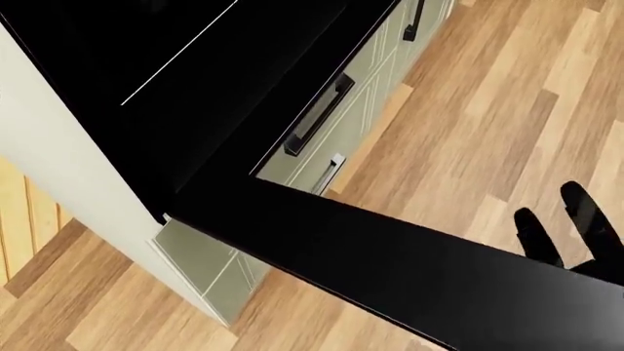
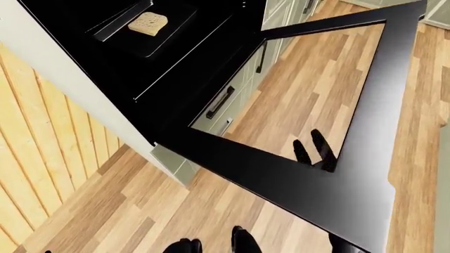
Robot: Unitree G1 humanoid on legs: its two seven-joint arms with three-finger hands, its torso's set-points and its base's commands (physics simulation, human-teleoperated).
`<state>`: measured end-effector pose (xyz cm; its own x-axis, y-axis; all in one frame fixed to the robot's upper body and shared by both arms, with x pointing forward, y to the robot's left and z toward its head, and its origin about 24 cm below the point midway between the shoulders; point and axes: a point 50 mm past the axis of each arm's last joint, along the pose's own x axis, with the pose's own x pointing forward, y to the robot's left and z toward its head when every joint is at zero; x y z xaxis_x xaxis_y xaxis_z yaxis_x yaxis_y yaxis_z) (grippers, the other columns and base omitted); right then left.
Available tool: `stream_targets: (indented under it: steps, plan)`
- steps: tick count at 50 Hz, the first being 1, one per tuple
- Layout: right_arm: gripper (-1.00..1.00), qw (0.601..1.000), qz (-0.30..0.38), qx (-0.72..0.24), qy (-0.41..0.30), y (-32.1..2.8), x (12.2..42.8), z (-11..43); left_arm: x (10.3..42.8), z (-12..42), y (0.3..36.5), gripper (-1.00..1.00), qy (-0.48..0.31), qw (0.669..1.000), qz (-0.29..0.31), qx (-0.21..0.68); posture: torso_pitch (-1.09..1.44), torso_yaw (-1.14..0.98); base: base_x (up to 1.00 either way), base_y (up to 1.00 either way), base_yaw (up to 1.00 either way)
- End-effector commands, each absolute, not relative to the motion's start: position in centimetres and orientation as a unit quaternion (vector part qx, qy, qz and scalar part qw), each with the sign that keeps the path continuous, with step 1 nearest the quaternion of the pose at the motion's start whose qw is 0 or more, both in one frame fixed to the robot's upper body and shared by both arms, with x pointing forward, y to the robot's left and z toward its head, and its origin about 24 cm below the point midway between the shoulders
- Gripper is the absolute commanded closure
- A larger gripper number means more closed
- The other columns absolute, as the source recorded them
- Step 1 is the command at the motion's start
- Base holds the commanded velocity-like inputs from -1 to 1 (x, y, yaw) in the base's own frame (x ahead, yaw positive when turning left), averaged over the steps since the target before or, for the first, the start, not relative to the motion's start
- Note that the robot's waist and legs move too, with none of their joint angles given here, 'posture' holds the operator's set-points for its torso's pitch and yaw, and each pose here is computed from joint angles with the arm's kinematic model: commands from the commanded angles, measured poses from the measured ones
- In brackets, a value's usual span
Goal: Close the oven door.
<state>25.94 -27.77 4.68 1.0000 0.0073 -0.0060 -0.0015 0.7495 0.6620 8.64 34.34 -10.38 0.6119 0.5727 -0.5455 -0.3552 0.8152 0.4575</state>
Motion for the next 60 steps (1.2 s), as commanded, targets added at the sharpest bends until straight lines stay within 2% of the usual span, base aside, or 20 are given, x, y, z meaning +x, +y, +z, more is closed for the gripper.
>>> stream_targets:
  steps: [1, 13, 35, 45, 60]
  plan:
    - [-1.0, 0.938, 0.03, 0.344, -0.032, -27.4, 26.4, 7.2, 8.6, -9.7, 35.2, -1.0, 0.34, 0.884, 0.275, 0.163, 0.35, 0.0, 0.0, 0.0, 0.0]
    - [-1.0, 0.939, 0.093, 0.327, -0.052, -23.9, 27.5, 12.3, 8.7, -9.8, 35.2, -1.0, 0.341, 0.884, 0.275, 0.163, 0.35, 0.0, 0.0, 0.0, 0.0]
    - [-1.0, 0.949, 0.184, 0.248, -0.065, -16.8, 32.9, 20.8, 8.6, -9.8, 35.1, -1.0, 0.342, 0.884, 0.276, 0.16, 0.35, 0.0, 0.0, 0.0, 0.0]
    - [-1.0, 0.96, 0.222, 0.161, -0.058, -12.2, 36.3, 24.3, 8.8, -9.7, 35.2, -1.0, 0.34, 0.885, 0.277, 0.157, 0.35, 0.0, 0.0, 0.0, 0.0]
    - [-1.0, 0.962, 0.262, 0.046, -0.065, -6.6, 38.9, 26.8, 8.8, -9.8, 35.1, -1.0, 0.341, 0.885, 0.277, 0.155, 0.35, 0.0, 0.0, 0.0, 0.0]
